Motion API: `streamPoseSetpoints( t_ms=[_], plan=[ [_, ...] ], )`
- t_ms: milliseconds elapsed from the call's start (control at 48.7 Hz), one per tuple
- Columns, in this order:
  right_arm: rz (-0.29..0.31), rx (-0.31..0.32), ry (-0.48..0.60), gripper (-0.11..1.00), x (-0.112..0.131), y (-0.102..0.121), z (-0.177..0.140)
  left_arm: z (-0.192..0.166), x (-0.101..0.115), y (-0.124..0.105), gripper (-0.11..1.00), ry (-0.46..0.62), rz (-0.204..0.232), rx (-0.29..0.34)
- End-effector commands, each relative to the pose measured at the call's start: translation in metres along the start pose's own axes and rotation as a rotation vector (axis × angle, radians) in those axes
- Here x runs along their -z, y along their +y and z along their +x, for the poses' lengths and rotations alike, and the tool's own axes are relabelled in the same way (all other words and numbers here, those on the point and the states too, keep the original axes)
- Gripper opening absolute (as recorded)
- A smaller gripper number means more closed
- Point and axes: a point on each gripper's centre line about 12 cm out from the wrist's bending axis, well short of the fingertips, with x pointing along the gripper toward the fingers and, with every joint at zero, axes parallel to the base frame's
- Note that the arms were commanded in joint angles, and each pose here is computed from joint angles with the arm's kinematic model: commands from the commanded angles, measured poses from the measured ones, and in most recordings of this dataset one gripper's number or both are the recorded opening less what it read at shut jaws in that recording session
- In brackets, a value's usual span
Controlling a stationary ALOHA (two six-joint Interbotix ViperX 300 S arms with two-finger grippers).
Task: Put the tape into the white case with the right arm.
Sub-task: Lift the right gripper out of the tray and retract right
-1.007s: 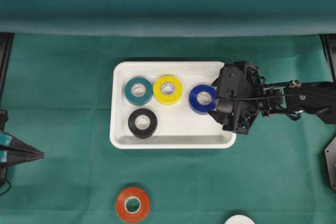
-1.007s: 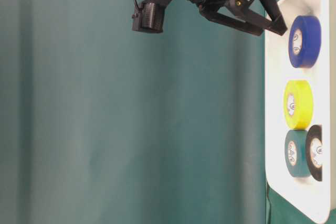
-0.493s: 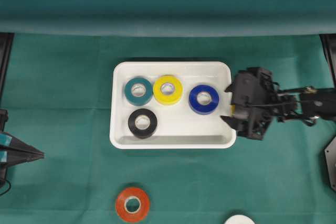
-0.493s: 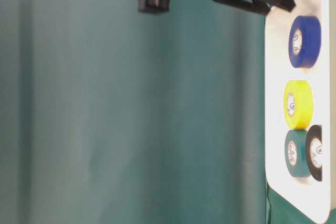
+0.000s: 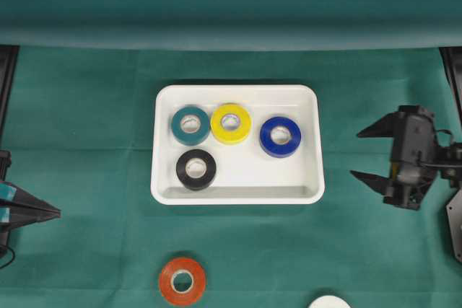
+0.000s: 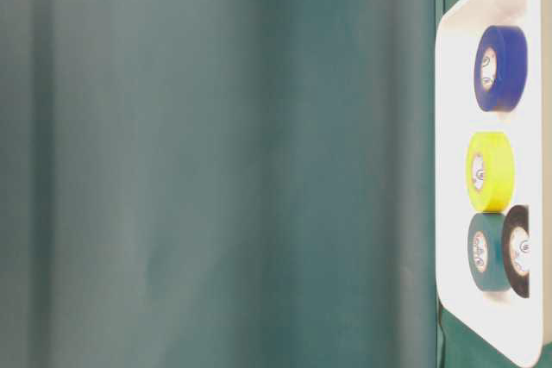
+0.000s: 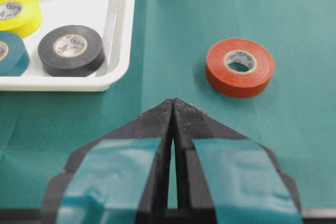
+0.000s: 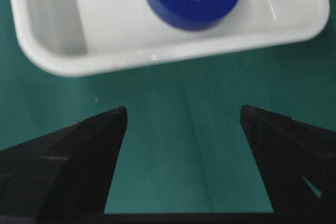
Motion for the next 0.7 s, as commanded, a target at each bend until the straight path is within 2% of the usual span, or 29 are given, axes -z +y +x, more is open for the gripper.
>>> streamPoseSetpoints(
  t_ms=[0, 267, 678],
  plan=[
    [0.004, -0.01, -0.026, 0.62, 0.0, 0.002, -0.005, 0.0, -0.004, 0.0, 0.0, -0.011, -0.001, -0.003],
    [-0.005, -0.033, -0.038, 0.63, 0.001, 0.008, -0.008, 0.0, -0.004, 0.0, 0.0, -0.011, -0.001, -0.003],
    [-0.138, -0.216, -0.06, 0.63, 0.009, 0.055, -0.018, 0.0, -0.004, 0.0, 0.0, -0.012, -0.001, -0.003]
  ],
)
